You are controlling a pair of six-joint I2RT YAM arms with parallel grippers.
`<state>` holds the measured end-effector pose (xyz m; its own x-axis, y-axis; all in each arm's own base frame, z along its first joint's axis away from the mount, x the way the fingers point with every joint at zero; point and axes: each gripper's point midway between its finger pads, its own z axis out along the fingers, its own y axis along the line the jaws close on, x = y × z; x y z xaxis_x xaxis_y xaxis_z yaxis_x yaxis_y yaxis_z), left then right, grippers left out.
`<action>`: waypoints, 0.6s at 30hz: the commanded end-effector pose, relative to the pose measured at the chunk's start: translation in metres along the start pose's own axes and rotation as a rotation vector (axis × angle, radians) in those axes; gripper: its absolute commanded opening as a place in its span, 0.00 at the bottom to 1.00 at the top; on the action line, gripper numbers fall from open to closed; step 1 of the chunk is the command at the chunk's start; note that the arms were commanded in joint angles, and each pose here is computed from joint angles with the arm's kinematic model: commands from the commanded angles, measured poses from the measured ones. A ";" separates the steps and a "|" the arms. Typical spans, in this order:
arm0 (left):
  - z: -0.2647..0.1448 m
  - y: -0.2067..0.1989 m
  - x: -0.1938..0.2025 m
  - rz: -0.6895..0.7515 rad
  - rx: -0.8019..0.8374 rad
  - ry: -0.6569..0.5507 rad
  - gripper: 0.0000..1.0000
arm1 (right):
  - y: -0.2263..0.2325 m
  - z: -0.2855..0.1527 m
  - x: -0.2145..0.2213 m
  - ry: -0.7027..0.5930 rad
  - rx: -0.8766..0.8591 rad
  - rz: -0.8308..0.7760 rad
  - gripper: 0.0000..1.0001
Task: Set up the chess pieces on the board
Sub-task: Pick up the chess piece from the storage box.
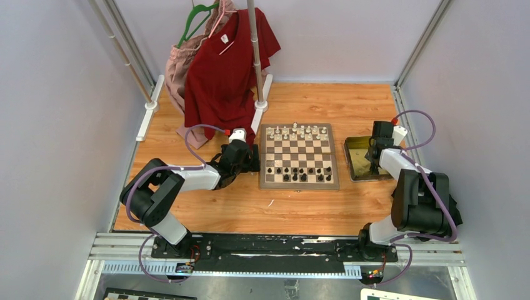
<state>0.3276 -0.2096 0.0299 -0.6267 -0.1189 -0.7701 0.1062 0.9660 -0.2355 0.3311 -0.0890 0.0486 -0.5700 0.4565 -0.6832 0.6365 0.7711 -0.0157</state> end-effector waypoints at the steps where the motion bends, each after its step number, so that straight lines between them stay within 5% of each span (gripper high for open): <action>1: 0.003 -0.003 0.007 0.003 0.002 0.019 0.93 | 0.000 0.003 -0.013 -0.027 -0.004 0.048 0.31; 11: 0.003 -0.002 0.007 0.003 -0.001 0.019 0.93 | -0.002 0.003 -0.013 -0.026 0.001 0.046 0.01; 18: 0.003 -0.002 0.005 0.004 -0.004 0.012 0.93 | 0.009 -0.014 -0.028 -0.042 -0.062 0.034 0.00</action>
<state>0.3281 -0.2089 0.0297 -0.6250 -0.1192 -0.7714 0.1028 0.9671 -0.2328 0.3362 -0.0895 0.0515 -0.5560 0.4682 -0.6868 0.6357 0.7719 0.0116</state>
